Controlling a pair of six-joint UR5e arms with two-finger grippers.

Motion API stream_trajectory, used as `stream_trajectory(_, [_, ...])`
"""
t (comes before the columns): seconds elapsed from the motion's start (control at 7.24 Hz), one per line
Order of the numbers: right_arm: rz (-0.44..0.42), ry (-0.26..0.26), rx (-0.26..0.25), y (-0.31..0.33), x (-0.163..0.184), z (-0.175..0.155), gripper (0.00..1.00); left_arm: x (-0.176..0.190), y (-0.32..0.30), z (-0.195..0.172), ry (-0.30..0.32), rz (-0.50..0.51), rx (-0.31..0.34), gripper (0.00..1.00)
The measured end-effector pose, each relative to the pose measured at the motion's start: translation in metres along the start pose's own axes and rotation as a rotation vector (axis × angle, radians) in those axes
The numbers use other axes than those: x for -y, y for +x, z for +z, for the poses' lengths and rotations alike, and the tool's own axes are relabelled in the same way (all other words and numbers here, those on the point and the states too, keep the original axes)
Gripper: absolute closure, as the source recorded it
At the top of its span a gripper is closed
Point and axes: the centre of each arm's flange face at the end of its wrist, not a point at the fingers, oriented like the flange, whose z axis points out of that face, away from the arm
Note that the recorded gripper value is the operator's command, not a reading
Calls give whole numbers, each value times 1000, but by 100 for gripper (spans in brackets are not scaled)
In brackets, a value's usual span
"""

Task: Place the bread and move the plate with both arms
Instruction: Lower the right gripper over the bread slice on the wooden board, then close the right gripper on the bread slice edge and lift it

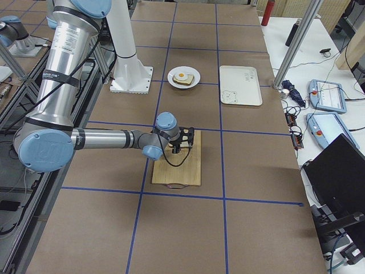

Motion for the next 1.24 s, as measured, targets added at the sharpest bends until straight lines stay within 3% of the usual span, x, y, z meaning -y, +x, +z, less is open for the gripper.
stream_trajectory(0.55, [-41, -8, 16, -2, 0, -7, 100, 0, 0, 1, -1, 0, -1, 2])
stream_trajectory(1.24, [-84, -41, 172, 24, 44, -82, 100, 1, 1, 0, 1, 1, -1, 2])
